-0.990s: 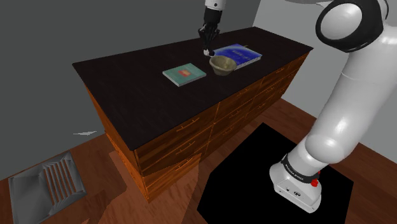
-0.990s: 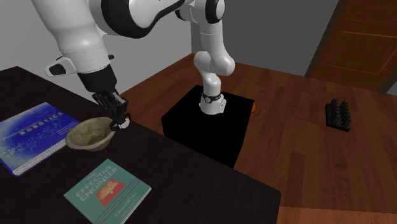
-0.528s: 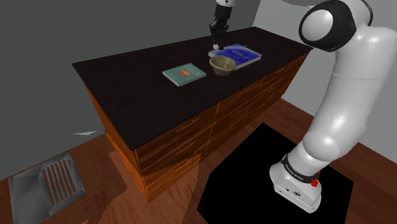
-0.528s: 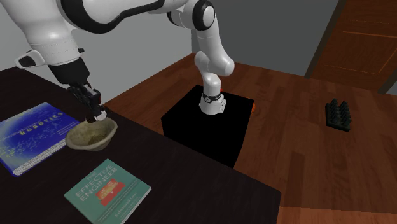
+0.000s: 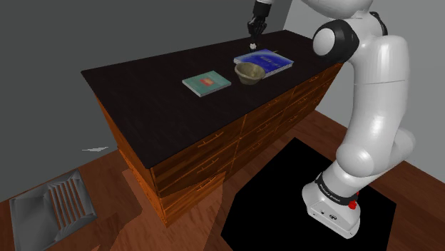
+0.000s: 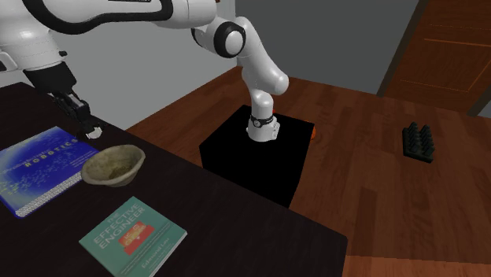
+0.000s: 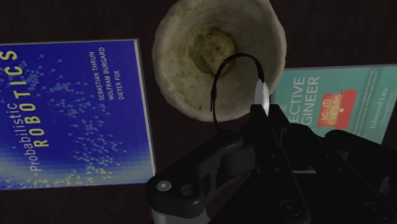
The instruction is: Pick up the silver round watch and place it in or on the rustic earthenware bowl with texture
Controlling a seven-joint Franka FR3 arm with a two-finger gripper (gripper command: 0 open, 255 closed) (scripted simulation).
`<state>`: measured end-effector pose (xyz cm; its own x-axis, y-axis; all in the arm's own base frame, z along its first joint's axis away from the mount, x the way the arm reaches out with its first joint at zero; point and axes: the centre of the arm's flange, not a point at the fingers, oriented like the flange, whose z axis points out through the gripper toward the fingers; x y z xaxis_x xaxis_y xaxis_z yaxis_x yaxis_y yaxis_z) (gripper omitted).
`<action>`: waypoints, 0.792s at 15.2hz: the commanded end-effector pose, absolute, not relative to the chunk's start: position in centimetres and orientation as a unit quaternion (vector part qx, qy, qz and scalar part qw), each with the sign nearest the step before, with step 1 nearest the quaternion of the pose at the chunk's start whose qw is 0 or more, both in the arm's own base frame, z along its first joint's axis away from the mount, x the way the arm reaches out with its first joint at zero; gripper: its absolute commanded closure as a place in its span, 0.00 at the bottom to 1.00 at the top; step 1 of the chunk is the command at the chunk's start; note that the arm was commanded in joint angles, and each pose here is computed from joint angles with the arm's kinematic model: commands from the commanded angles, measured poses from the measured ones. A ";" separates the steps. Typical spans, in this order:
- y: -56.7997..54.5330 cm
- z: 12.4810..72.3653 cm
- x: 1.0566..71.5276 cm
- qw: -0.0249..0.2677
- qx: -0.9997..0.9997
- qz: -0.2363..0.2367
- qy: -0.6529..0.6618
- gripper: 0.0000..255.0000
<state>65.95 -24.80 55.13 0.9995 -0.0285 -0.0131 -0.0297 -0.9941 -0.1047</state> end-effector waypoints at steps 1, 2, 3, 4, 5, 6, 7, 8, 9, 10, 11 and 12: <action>-25.6 54.7 66.0 0.053 -0.999 0.006 0.014 1.00; -25.6 54.1 66.0 0.053 -0.999 0.006 0.014 1.00; -25.6 53.6 66.0 0.053 -0.999 0.006 0.014 1.00; -25.6 53.1 66.0 0.053 -0.999 0.006 0.014 1.00; -25.6 52.6 66.0 0.053 -0.999 0.006 0.014 1.00; -25.6 52.0 66.0 0.053 -0.999 0.006 0.014 1.00; -25.6 51.5 66.0 0.053 -0.999 0.006 0.014 1.00; -25.6 51.0 66.0 0.053 -0.999 0.006 0.014 1.00; -25.6 50.4 66.0 0.053 -0.999 0.006 0.014 1.00; -25.6 49.9 66.0 0.053 -0.999 0.006 0.014 1.00; -25.6 49.4 66.0 0.053 -0.999 0.006 0.014 1.00; -25.6 48.9 66.0 0.053 -0.999 0.006 0.014 1.00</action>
<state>66.09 -25.56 49.47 0.9995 -0.0271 -0.0135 -0.0284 -0.9941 -0.1051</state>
